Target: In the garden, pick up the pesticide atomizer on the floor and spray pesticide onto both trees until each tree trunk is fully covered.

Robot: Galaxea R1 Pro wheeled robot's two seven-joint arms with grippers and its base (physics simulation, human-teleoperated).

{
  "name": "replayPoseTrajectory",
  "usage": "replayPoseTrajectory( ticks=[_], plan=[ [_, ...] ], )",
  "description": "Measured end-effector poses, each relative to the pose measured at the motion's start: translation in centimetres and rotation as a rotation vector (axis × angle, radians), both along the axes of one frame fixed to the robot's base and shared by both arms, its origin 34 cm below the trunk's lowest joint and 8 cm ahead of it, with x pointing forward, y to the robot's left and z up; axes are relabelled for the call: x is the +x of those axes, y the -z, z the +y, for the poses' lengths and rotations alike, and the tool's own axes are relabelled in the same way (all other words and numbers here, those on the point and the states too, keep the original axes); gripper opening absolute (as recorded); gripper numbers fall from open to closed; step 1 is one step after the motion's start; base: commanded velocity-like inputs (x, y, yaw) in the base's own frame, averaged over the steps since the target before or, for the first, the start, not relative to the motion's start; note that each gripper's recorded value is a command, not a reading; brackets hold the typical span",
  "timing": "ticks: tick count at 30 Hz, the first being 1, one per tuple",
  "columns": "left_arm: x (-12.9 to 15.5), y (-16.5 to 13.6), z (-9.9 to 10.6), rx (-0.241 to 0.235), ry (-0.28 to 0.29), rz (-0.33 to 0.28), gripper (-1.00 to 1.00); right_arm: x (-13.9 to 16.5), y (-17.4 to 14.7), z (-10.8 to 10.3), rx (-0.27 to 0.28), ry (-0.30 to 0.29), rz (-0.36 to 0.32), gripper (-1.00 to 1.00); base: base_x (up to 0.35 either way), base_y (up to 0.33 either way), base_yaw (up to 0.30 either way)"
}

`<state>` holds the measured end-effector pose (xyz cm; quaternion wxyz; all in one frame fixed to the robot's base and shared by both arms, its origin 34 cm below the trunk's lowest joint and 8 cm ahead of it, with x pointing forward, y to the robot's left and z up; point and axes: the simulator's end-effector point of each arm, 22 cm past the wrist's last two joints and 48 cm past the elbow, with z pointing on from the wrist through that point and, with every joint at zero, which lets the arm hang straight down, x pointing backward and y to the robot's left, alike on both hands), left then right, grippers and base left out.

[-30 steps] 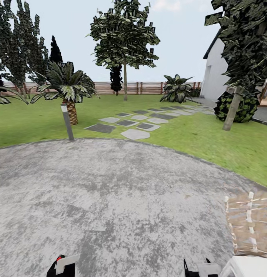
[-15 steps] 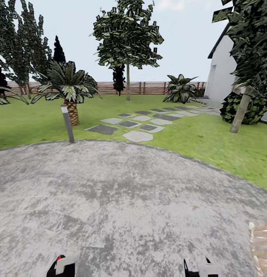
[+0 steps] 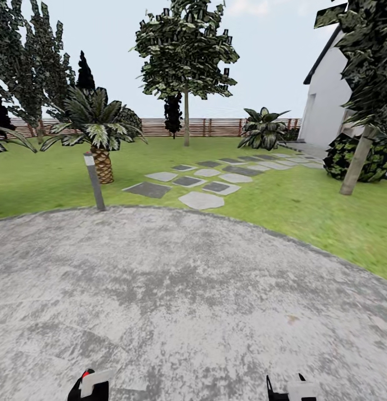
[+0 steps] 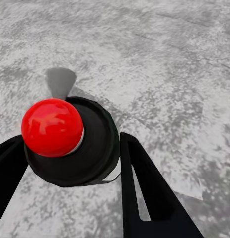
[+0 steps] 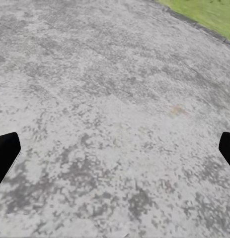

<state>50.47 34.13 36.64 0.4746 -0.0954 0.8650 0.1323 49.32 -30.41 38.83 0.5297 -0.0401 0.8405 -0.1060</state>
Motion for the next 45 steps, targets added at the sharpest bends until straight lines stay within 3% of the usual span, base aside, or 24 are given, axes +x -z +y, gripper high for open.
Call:
replayPoseTrajectory(
  ticks=[11,45],
  plan=[
    [0.00,0.00,0.00,0.000,0.000,0.000,-1.00,0.00,0.00,0.00,0.000,0.000,0.000,1.00,0.340,0.000,0.198],
    [-0.02,0.02,0.00,0.000,0.000,0.001,-1.00,0.00,0.00,-0.03,0.000,0.001,0.000,1.00,0.340,0.000,0.004]
  ],
)
